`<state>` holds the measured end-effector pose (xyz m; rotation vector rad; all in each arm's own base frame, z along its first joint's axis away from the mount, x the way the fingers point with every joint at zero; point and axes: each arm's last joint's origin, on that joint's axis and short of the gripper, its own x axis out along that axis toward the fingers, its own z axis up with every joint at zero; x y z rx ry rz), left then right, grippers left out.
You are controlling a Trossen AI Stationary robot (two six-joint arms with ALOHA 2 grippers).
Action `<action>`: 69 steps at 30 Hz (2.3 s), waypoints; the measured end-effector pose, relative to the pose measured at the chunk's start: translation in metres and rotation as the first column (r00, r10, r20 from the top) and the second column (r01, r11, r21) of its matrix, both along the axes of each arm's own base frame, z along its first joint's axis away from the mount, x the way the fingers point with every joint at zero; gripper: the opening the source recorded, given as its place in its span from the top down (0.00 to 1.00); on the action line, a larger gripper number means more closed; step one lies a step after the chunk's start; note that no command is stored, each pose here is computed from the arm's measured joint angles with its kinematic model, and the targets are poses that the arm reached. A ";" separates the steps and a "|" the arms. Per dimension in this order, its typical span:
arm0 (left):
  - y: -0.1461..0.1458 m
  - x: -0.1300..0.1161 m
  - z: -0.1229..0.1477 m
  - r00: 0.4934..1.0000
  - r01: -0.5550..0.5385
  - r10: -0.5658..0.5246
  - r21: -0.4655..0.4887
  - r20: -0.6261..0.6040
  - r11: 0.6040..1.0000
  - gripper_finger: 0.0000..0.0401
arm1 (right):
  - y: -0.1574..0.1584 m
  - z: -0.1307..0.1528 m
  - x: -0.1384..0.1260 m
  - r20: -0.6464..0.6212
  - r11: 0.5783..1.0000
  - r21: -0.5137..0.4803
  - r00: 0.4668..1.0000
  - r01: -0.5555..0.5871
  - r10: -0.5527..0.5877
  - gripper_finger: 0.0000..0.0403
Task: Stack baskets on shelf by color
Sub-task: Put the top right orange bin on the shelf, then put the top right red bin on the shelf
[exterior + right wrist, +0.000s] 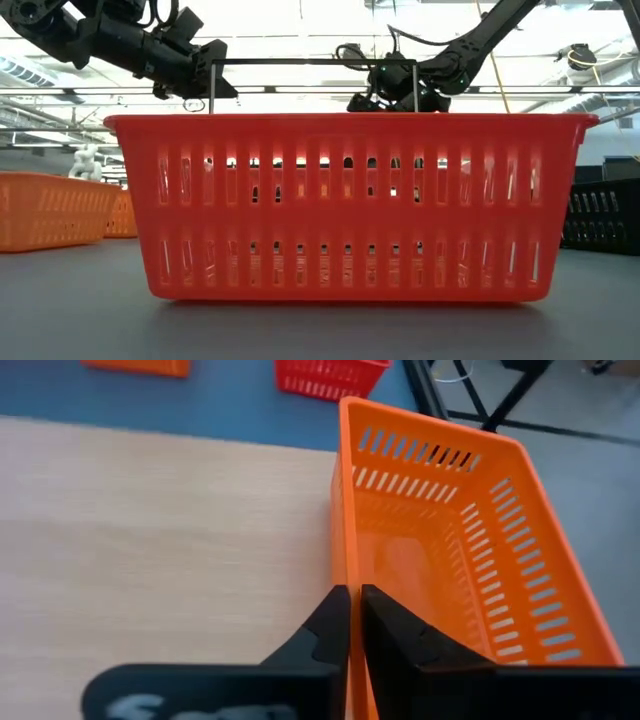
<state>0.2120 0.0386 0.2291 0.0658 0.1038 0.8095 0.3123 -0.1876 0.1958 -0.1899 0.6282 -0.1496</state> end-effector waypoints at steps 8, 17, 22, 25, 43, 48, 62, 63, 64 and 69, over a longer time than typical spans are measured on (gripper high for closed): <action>0.000 0.000 0.000 1.000 0.000 0.000 0.000 0.000 1.000 0.91 | -0.002 0.000 -0.001 -0.003 1.000 -0.030 1.000 -0.009 0.009 0.96; 0.000 0.000 0.000 1.000 0.000 0.000 0.001 0.000 1.000 0.91 | -0.001 0.014 -0.004 0.030 0.997 -0.061 0.999 0.045 -0.043 0.83; 0.000 0.000 0.000 1.000 0.000 0.000 0.000 -0.006 1.000 0.91 | 0.004 0.034 -0.012 0.058 0.996 -0.079 0.998 0.042 -0.038 0.70; 0.000 0.000 -0.001 1.000 0.000 0.000 -0.001 -0.012 1.000 0.91 | 0.011 0.044 -0.024 0.000 0.997 -0.078 1.000 0.027 -0.027 0.66; 0.000 0.000 -0.001 1.000 -0.003 0.004 -0.035 0.023 0.999 0.91 | 0.011 0.058 -0.142 -0.429 0.398 -0.109 0.319 0.911 -0.845 0.66; 0.000 0.000 0.000 0.999 -0.002 0.003 -0.031 0.036 1.000 0.91 | -0.008 0.044 -0.158 -0.497 0.250 -0.117 0.161 0.961 -0.853 0.66; 0.000 0.000 -0.003 1.000 -0.002 0.001 -0.017 -0.023 1.000 0.91 | -0.031 0.001 -0.179 -0.622 0.177 0.008 0.144 0.984 -0.770 0.66; 0.000 0.000 -0.003 1.000 -0.001 0.001 -0.017 -0.023 1.000 0.91 | -0.031 0.001 -0.179 -0.622 0.176 0.008 0.143 0.984 -0.770 0.66; 0.000 0.000 -0.003 1.000 -0.002 0.001 -0.018 -0.022 1.000 0.91 | -0.030 0.000 -0.179 -0.624 0.177 0.008 0.143 0.984 -0.768 0.67; 0.000 0.000 -0.003 1.000 -0.002 0.001 -0.020 -0.020 1.000 0.91 | -0.030 0.000 -0.179 -0.623 0.174 0.008 0.141 0.985 -0.769 0.71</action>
